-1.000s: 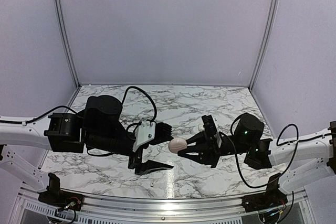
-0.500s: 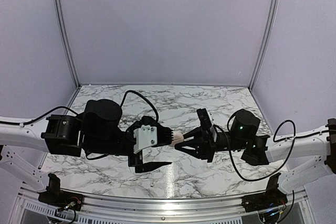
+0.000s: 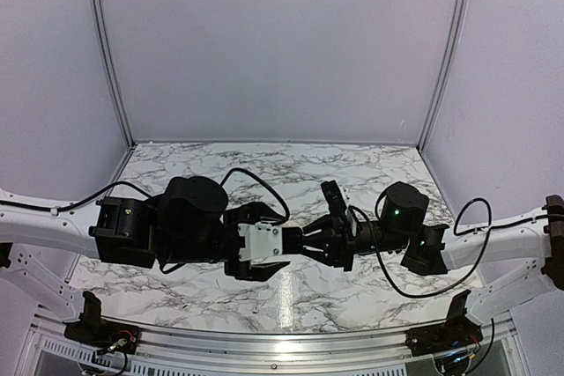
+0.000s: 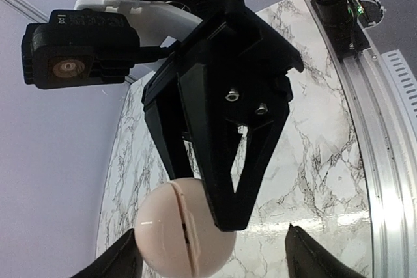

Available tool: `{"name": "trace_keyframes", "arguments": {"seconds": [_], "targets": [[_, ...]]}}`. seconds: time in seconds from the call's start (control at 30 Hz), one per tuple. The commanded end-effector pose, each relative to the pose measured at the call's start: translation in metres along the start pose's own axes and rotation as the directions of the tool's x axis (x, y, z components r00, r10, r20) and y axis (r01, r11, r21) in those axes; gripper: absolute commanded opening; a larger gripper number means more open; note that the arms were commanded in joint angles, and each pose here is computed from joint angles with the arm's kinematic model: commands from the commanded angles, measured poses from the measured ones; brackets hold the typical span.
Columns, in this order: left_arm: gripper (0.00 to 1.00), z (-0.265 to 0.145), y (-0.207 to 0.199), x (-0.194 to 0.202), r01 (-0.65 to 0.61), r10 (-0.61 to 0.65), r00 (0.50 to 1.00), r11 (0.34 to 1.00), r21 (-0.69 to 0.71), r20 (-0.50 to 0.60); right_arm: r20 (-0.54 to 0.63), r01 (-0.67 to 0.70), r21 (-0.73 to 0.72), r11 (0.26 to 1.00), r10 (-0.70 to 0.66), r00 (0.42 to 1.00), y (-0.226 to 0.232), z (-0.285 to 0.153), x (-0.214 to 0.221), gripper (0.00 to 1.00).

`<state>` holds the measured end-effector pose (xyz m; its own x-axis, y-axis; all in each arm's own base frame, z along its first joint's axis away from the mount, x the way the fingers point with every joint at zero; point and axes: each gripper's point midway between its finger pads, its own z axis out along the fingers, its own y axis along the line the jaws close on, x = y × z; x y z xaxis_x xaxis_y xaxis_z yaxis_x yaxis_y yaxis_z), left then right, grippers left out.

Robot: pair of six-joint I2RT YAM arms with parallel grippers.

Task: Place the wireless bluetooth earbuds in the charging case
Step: Place the charging case with the earbuds at the center of the board.

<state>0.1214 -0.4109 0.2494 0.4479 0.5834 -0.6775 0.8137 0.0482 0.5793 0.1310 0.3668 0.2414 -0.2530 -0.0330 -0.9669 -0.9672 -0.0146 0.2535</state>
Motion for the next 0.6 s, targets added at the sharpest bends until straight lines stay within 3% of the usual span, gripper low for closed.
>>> {"name": "trace_keyframes", "arguments": {"seconds": [0.0, 0.13, 0.43, 0.5, 0.57], "targets": [[0.69, 0.002, 0.009, -0.011, -0.044, 0.045, 0.999, 0.998, -0.034, 0.01, 0.032, -0.006, -0.017, 1.0, 0.007, 0.999, 0.001, 0.003, -0.015, 0.0], [0.53, 0.002, 0.006, -0.011, -0.076, 0.076, 0.997, 0.996, -0.037, 0.003, 0.034, -0.032, -0.011, 0.999, 0.032, 0.999, 0.0, 0.003, -0.013, 0.0], [0.39, 0.015, -0.012, 0.007, -0.238, 0.232, 0.967, 0.97, -0.045, -0.107, 0.059, -0.11, -0.006, 0.994, 0.11, 0.992, -0.007, 0.006, -0.021, 0.0], [0.38, 0.018, -0.011, 0.012, -0.255, 0.246, 0.96, 0.965, -0.055, -0.136, 0.066, -0.121, -0.004, 0.993, 0.121, 0.99, -0.009, 0.005, -0.023, 0.0], [0.45, 0.019, -0.006, 0.014, -0.231, 0.217, 0.965, 0.97, -0.08, -0.147, 0.066, -0.123, 0.011, 0.992, 0.122, 0.99, -0.014, 0.005, -0.023, 0.0]]}}
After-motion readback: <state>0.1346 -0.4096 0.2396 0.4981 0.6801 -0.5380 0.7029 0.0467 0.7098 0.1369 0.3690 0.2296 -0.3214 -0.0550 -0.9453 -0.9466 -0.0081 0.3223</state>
